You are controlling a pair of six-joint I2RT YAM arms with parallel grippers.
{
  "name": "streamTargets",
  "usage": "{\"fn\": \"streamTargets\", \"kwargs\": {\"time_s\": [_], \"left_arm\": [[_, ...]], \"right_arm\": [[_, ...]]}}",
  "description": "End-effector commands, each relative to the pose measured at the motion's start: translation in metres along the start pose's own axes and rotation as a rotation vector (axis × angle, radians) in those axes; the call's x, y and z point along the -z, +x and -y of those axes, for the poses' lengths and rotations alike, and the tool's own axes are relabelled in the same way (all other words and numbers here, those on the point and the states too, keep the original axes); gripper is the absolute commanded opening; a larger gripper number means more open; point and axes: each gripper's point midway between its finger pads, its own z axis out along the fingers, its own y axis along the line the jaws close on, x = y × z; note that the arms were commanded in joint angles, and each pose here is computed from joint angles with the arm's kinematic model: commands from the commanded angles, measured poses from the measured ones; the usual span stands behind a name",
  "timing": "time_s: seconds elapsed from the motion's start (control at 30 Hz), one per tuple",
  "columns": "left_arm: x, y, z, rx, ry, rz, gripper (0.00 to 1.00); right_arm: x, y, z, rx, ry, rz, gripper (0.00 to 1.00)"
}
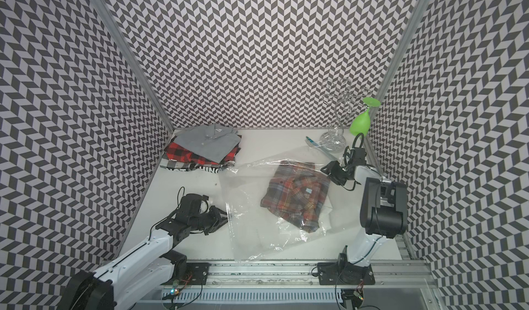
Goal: Take the shirt out of the vacuum bag
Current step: Take out the shirt from the vacuum bag.
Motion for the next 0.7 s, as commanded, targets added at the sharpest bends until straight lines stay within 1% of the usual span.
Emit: {"fn": "streamTargets", "kwargs": {"time_s": [0.0, 0.07, 0.1, 0.17, 0.27, 0.37, 0.43, 0.53, 0.67], "left_arm": [[-0.012, -0.012, 0.056, -0.085, 0.209, 0.021, 0.34], [-0.022, -0.01, 0.068, -0.122, 0.225, -0.009, 0.4], [-0.025, -0.011, 0.075, -0.141, 0.235, -0.012, 0.45], [-0.033, -0.012, 0.08, -0.164, 0.231, -0.018, 0.61], [-0.048, -0.011, 0.077, -0.16, 0.222, -0.052, 0.73], [-0.058, -0.007, 0.086, -0.181, 0.243, -0.086, 0.81], [-0.068, -0.004, 0.094, -0.217, 0.232, -0.115, 0.83], [-0.085, 0.002, 0.095, -0.235, 0.197, -0.162, 0.84], [-0.105, 0.005, 0.088, -0.237, 0.16, -0.191, 0.84]], "right_arm": [[-0.01, 0.006, 0.014, 0.006, 0.029, -0.009, 0.54], [-0.012, 0.009, 0.017, 0.004, 0.033, -0.014, 0.54], [-0.013, 0.01, 0.018, 0.002, 0.034, -0.016, 0.54], [-0.014, 0.011, 0.021, 0.001, 0.038, -0.018, 0.54], [-0.017, 0.012, 0.023, -0.005, 0.035, -0.023, 0.53], [-0.02, 0.015, 0.025, -0.007, 0.035, -0.029, 0.53], [-0.021, 0.016, 0.027, -0.006, 0.04, -0.032, 0.53], [-0.023, 0.018, 0.03, -0.011, 0.039, -0.037, 0.53], [-0.025, 0.02, 0.031, -0.015, 0.035, -0.043, 0.53]]}}
